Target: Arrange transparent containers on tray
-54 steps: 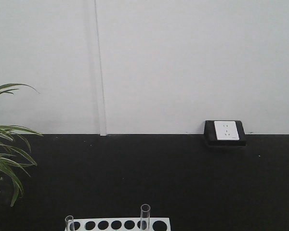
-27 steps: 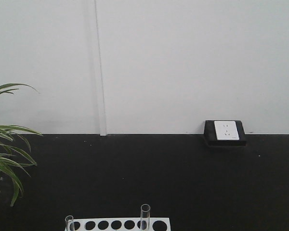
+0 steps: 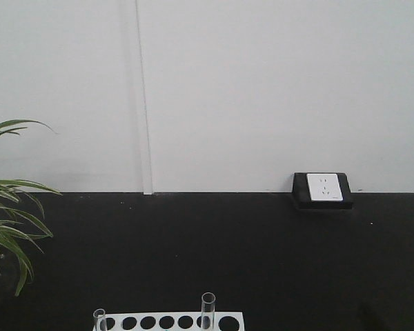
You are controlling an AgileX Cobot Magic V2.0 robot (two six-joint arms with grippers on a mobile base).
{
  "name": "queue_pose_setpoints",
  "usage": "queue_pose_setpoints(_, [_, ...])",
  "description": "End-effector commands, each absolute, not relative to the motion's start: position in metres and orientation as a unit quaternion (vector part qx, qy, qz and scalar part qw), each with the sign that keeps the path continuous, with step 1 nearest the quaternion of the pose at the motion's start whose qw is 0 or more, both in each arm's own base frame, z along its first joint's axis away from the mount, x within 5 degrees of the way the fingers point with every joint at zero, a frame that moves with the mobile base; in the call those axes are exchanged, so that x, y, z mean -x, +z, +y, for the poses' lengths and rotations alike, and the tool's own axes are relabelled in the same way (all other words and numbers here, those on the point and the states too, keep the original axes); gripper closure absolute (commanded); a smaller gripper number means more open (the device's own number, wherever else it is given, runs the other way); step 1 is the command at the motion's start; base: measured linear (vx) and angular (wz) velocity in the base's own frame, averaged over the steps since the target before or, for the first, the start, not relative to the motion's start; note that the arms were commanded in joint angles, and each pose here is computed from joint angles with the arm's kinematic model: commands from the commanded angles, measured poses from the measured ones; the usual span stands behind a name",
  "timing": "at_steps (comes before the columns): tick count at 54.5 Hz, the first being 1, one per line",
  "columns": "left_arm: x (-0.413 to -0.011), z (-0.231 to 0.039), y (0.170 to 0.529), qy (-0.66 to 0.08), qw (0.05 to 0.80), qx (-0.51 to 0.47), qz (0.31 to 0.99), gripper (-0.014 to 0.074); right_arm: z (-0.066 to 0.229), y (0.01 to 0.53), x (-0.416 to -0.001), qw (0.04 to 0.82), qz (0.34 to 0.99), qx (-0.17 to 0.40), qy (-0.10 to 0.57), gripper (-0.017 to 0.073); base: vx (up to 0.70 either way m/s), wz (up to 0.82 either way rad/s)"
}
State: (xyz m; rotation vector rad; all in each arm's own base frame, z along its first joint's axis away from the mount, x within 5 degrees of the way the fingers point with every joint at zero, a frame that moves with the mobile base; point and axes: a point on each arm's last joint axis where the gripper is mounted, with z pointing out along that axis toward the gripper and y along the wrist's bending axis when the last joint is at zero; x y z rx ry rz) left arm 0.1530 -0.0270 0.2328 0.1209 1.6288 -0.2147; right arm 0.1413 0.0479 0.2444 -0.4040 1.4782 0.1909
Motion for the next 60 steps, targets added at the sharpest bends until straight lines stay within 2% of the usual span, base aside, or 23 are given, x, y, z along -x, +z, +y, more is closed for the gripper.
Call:
queue_pose_setpoints(1, [-0.146, -0.046, 0.23, -0.195, 0.692, -0.091, 0.689, 0.0113, 0.058, 0.253, -0.142, 0.742, 0.627, 0.21, 0.112, -0.0003, 0.0, 0.0])
queue_pose_setpoints(9, [-0.14, -0.068, 0.218, -0.265, 0.666, -0.2, 0.667, 0.0112, 0.063, 0.247, -0.149, 0.735, 0.63, 0.219, 0.123, -0.0001, 0.0, 0.0])
queue_pose_setpoints(17, [-0.153, -0.076, 0.212, -0.253, 0.669, -0.26, 0.648, 0.0113, 0.066, 0.242, -0.155, 0.734, 0.629, 0.219, 0.133, -0.0001, 0.0, 0.0])
queue_pose_setpoints(24, [-0.179, -0.072, 0.21, -0.221, 0.685, -0.228, 0.656, 0.0113, 0.067, 0.24, -0.157, 0.732, 0.631, 0.219, 0.136, -0.0001, 0.0, 0.0])
queue_pose_setpoints(31, [-0.202, -0.07, 0.218, -0.212, 0.72, -0.194, 0.632, 0.0113, 0.067, 0.24, -0.157, 0.732, 0.631, 0.219, 0.136, -0.0001, 0.0, 0.0])
queue_pose_setpoints(38, [-0.222, -0.074, 0.219, -0.213, 0.717, -0.197, 0.633, 0.0113, 0.067, 0.24, -0.157, 0.732, 0.631, 0.219, 0.136, -0.0001, 0.0, 0.0])
queue_pose_setpoints(39, [-0.234, -0.077, 0.214, -0.216, 0.71, -0.198, 0.64, 0.0113, 0.067, 0.24, -0.157, 0.732, 0.631, 0.219, 0.136, -0.0001, 0.0, 0.0])
queue_pose_setpoints(53, [-0.244, -0.085, 0.186, -0.239, 0.667, -0.227, 0.668, 0.0116, 0.067, 0.24, -0.157, 0.732, 0.631, 0.219, 0.136, -0.0001, 0.0, 0.0])
queue_pose_setpoints(60, [-0.248, -0.085, 0.176, -0.247, 0.662, -0.216, 0.673, 0.0169, 0.067, 0.24, -0.157, 0.733, 0.63, 0.219, 0.136, -0.0001, 0.0, 0.0])
